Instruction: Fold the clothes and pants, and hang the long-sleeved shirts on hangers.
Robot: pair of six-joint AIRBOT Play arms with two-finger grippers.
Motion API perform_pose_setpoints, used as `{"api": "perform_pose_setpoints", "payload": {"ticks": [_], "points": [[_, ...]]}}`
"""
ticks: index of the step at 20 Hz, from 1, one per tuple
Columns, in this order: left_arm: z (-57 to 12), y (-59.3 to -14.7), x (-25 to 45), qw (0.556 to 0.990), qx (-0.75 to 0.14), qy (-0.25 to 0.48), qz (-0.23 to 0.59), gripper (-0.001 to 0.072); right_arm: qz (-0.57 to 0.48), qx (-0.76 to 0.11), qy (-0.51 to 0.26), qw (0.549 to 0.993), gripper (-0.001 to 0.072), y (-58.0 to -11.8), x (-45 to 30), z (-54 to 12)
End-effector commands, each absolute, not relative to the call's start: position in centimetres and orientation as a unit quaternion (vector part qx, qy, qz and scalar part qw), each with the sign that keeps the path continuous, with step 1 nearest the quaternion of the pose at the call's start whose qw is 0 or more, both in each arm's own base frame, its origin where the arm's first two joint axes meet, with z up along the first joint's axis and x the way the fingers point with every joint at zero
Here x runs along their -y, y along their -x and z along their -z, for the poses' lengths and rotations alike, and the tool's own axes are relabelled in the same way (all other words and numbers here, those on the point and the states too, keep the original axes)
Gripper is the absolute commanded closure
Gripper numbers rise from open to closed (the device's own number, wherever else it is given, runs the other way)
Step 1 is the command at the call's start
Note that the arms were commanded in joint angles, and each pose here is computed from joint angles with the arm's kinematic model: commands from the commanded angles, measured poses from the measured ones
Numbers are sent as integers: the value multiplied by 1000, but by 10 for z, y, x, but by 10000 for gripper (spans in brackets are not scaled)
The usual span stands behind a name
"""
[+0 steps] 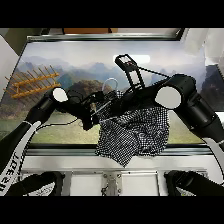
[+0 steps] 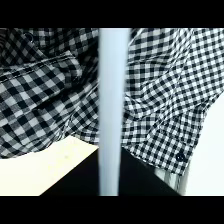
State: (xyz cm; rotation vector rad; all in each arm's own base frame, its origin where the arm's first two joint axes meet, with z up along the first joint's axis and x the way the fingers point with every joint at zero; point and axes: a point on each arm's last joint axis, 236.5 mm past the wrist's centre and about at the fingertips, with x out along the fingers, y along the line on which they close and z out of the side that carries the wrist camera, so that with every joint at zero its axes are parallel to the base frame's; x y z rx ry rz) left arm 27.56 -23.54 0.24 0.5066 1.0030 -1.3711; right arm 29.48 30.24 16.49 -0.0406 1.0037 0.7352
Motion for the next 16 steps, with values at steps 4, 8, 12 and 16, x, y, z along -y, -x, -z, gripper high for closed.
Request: {"api": "perform_pose_setpoints", "payload": {"ticks": [4,8,12,16], "points": [[-2,-275,235,631,-438,-223,600,692,-345,-485,18,803,46,-282,-287,-174],[-2,-276,235,632,-438,-223,599,692,-341,-511,27,789,46,-268,-249,-183],[-2,-275,235,631,-438,-223,599,691,-416,-513,4,751,45,-256,-229,-199],[-2,-276,235,631,-438,-223,599,691,-413,-457,-14,788,52,-296,-190,-214]]}}
